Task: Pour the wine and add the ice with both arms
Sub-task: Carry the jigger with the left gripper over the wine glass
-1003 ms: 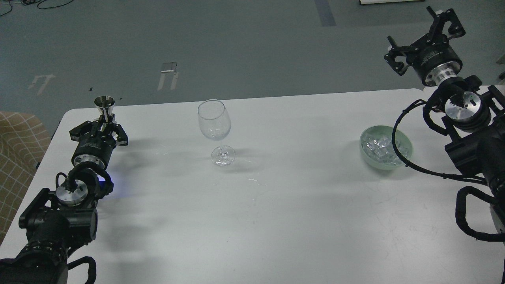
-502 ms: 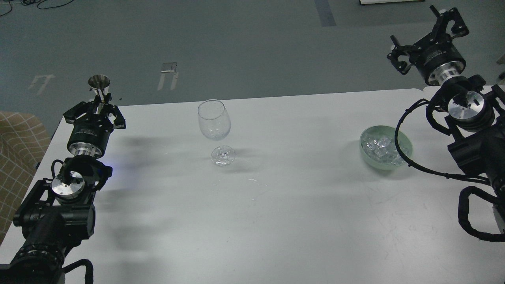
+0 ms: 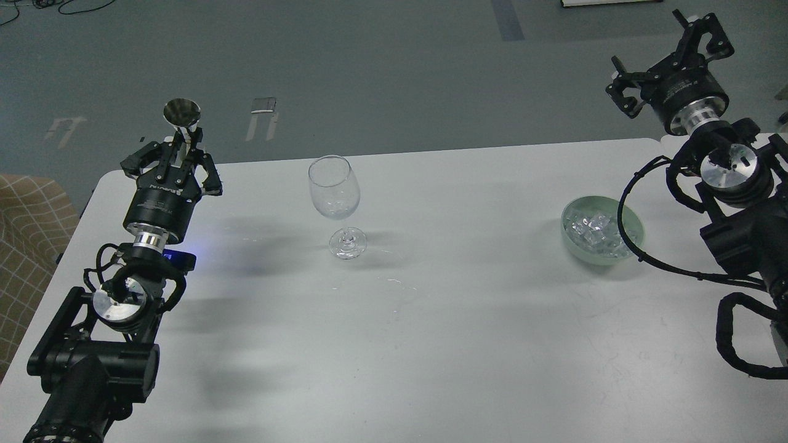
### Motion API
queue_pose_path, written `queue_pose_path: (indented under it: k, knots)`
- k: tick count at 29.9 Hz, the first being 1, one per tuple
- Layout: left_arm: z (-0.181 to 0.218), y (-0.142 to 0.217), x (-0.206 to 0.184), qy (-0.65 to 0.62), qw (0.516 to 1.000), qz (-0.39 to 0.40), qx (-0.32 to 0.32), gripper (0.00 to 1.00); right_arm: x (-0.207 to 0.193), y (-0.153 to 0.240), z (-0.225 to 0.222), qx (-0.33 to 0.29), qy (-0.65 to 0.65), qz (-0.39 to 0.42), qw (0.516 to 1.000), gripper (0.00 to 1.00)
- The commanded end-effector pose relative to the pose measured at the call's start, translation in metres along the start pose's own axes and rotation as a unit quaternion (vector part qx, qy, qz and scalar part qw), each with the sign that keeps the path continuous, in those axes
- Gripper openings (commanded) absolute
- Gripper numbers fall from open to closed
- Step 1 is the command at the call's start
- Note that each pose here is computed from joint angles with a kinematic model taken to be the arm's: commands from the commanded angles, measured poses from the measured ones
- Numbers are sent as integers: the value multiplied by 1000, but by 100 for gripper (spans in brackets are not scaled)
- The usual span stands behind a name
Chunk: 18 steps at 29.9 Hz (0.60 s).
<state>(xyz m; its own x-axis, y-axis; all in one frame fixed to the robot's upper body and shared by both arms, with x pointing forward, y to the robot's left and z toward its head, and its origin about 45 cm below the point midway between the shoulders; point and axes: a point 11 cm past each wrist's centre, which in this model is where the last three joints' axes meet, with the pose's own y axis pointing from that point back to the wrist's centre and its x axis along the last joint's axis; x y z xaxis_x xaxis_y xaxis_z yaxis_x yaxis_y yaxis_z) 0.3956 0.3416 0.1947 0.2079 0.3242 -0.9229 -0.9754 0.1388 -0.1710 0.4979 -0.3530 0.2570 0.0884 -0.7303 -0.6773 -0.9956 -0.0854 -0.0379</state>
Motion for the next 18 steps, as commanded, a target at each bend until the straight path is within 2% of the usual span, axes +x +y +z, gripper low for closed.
queue_pose_path:
  k: [1,6,18]
  knots:
    - [-13,5,-12,-2,999,-4,35,0,7,5,5,-4,-1,4,1000,100]
    - [-38,15,-15,10,995,5,98,0,18,12,11,-9,-2,14,1000,100]
    - [-61,17,-23,14,990,43,133,0,27,19,17,-14,-5,18,1000,100]
